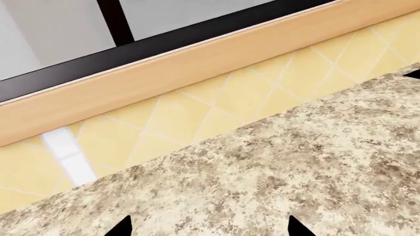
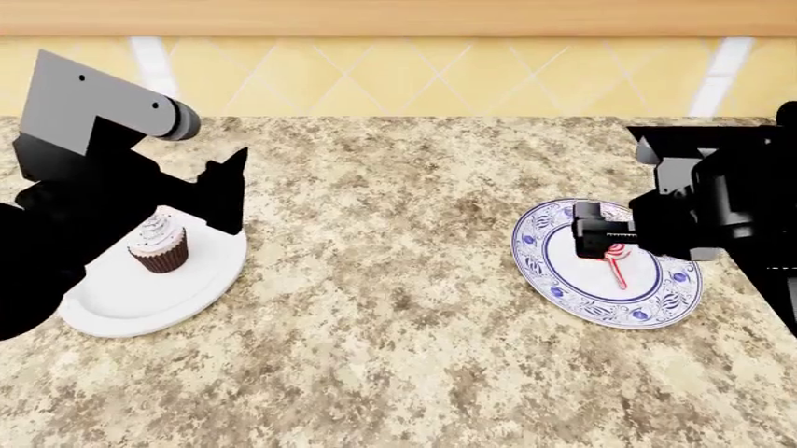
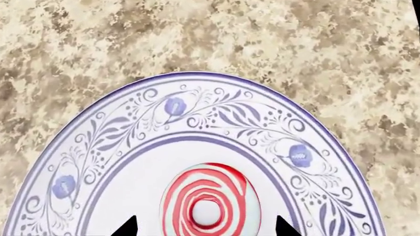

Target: Move the dessert items from the plate to the tray.

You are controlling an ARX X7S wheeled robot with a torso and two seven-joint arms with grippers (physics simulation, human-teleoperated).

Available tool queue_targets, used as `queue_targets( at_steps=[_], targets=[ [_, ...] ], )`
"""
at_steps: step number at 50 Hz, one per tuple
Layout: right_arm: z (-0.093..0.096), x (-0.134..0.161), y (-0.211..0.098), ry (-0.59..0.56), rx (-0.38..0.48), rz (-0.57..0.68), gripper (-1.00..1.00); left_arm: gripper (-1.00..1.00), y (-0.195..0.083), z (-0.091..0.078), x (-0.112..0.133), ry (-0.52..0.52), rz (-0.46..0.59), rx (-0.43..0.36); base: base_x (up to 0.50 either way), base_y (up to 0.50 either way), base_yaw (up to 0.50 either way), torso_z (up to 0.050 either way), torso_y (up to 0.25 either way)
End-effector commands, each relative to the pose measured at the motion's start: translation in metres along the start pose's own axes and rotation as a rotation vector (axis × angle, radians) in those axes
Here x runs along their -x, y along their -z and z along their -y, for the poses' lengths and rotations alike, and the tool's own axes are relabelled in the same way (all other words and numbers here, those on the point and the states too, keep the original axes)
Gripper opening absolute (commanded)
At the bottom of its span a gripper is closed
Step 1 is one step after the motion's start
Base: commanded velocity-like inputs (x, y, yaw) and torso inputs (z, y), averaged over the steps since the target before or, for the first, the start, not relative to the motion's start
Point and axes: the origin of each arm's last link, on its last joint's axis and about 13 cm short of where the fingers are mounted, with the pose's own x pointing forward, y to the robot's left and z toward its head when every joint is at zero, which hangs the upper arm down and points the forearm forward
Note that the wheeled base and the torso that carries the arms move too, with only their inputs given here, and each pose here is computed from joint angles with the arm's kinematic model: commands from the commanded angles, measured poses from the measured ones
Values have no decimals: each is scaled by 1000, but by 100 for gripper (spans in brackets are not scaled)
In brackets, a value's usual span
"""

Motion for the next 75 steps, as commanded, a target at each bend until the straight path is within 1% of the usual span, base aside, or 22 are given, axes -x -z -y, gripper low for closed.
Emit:
queue_targets(
  at_steps=[1, 7, 20, 21, 29, 32, 42, 58, 62, 68, 75],
  targets=[
    [3, -8, 10, -2, -3, -8, 100, 100, -6, -1, 9, -20, 15, -15, 0, 0, 0, 0, 0],
    [5, -9, 13, 3, -10, -4, 100, 100, -6, -1, 10, -22, 15, -17, 0, 0, 0, 0, 0],
    [2, -13, 18, -9, 9, -11, 100, 100, -6, -1, 16, -28, 18, -17, 0, 0, 0, 0, 0],
    [1, -14, 18, -9, 12, -10, -100, 100, -6, -1, 16, -27, 18, -18, 0, 0, 0, 0, -15],
    [-1, -13, 19, -22, 43, -3, -100, 100, -6, -1, 17, -30, 19, -17, 0, 0, 0, 0, 0],
    [-2, -12, 18, -27, 51, 0, -100, 100, -5, 0, 17, -27, 16, -37, 0, 0, 0, 0, 25],
    [-4, -8, 16, -39, 75, 11, -100, 100, -3, -1, 17, -20, 7, -40, 0, 0, 0, -15, 250],
    [-8, 15, 2, -38, 98, 92, -100, 100, -2, -1, 19, -18, 9, -31, 0, 0, 0, -15, 250],
    [-9, 25, -4, -39, 104, 142, -100, 100, -1, -1, 20, -13, 9, -30, 0, 0, 0, -15, 250],
    [-13, 54, -19, -55, 115, 241, -100, 100, -3, -2, 22, -20, 26, -9, 0, 0, 0, -1, 24],
    [-17, 68, -25, -61, 132, 282, -100, 100, -2, -1, 24, -4, 10, -23, 0, 0, 0, 48, 104]
  ],
)
